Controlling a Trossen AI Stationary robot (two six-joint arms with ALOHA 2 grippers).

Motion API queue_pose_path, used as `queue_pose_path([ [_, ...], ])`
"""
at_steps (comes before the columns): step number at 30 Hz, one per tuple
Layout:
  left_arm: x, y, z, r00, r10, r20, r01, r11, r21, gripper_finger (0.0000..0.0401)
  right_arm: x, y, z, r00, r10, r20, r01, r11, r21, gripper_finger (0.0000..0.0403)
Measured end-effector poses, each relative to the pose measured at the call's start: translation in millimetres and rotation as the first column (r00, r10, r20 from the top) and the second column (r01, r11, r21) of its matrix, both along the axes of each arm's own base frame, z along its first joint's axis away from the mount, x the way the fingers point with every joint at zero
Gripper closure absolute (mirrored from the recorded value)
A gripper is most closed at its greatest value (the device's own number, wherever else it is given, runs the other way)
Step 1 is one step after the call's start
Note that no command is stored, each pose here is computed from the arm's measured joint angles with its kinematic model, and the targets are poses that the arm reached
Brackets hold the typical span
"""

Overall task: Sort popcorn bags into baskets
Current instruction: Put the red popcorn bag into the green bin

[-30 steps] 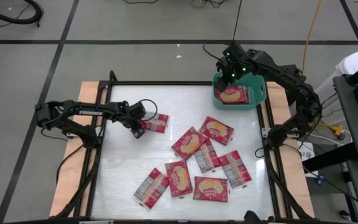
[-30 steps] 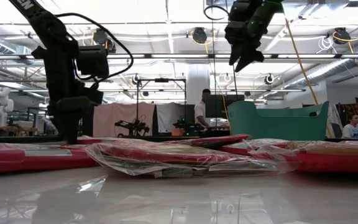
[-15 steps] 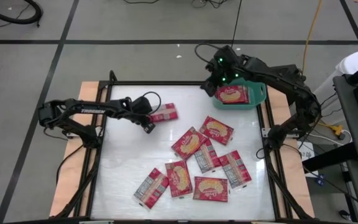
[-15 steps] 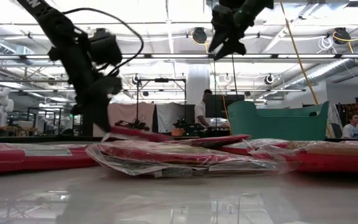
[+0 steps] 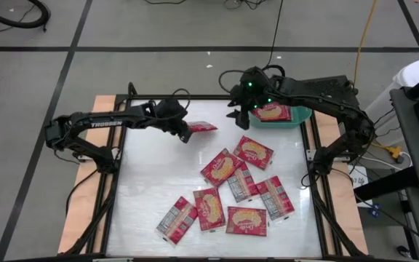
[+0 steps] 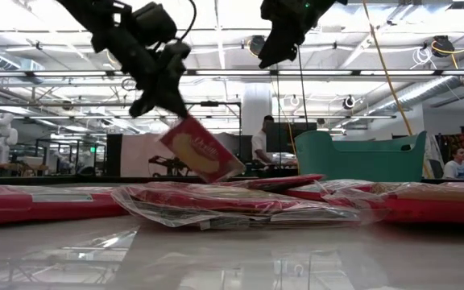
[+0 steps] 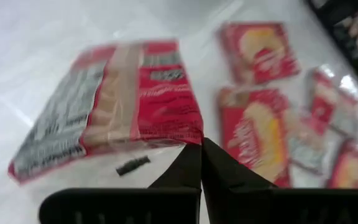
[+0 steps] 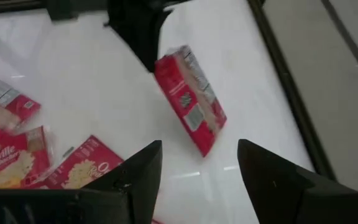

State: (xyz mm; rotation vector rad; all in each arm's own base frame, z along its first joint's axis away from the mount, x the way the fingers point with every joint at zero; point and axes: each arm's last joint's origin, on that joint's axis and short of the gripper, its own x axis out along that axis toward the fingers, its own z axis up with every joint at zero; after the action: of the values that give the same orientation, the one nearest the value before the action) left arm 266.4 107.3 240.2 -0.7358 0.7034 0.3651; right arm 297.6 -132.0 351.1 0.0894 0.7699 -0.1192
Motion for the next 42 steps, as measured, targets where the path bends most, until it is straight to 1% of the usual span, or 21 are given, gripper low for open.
queue_pose_path([
  [5,6.9,3.0,21.7,0.998,0.019,0.068,-0.018,1.0,-0.008,0.04,7.9,8.2,-20.2,0.999,0.036,0.003,-0.036,0.999,-0.01,0.0173],
  [8,9.1,5.1,30.1,0.994,0.047,0.1,-0.044,0.999,-0.028,0.0401,14.4,14.1,-35.3,0.998,0.056,0.033,-0.055,0.998,-0.021,0.0161],
  [13,12.5,8.8,37.8,0.98,0.087,0.177,-0.076,0.995,-0.067,0.0401,23.5,21.7,-61.3,0.991,0.044,0.13,-0.043,0.999,-0.011,0.0156],
  [17,15.4,9.6,42.4,0.968,0.095,0.232,-0.077,0.993,-0.084,0.0401,24.7,25.4,-84.2,0.982,-0.001,0.19,-0.005,1.0,0.029,0.0156],
  [19,16.8,9.7,45.0,0.961,0.087,0.262,-0.064,0.994,-0.093,0.0401,22.8,26.1,-95.3,0.981,-0.047,0.19,0.04,0.998,0.038,0.0156],
  [22,18.1,9.6,47.6,0.953,0.074,0.293,-0.046,0.994,-0.103,0.0401,18.9,27.8,-108.9,0.983,-0.085,0.163,0.078,0.996,0.046,0.0156],
  [26,20.3,7.7,50.4,0.944,0.051,0.325,-0.02,0.995,-0.098,0.0401,16.6,28.5,-115.7,0.985,-0.088,0.149,0.082,0.996,0.047,0.0156],
  [33,24.7,5.6,58.8,0.911,-0.006,0.413,0.042,0.996,-0.079,0.0401,12.7,29.9,-126.3,0.989,-0.07,0.13,0.067,0.997,0.034,0.0157],
  [35,25.3,5.3,61.1,0.899,-0.025,0.436,0.064,0.995,-0.074,0.0401,13.0,29.8,-127.7,0.985,-0.069,0.156,0.066,0.997,0.026,0.0164],
  [37,25.6,5.0,62.4,0.893,-0.039,0.449,0.08,0.994,-0.073,0.0401,14.3,29.3,-126.7,0.977,-0.072,0.199,0.069,0.997,0.02,0.0183],
  [39,25.6,4.8,62.6,0.892,-0.043,0.45,0.083,0.994,-0.07,0.0401,15.6,28.8,-125.1,0.969,-0.086,0.233,0.08,0.996,0.032,0.0214],
  [42,25.7,4.8,62.7,0.891,-0.061,0.45,0.091,0.995,-0.045,0.0401,17.0,28.0,-122.3,0.957,-0.105,0.269,0.089,0.993,0.071,0.0276],
])
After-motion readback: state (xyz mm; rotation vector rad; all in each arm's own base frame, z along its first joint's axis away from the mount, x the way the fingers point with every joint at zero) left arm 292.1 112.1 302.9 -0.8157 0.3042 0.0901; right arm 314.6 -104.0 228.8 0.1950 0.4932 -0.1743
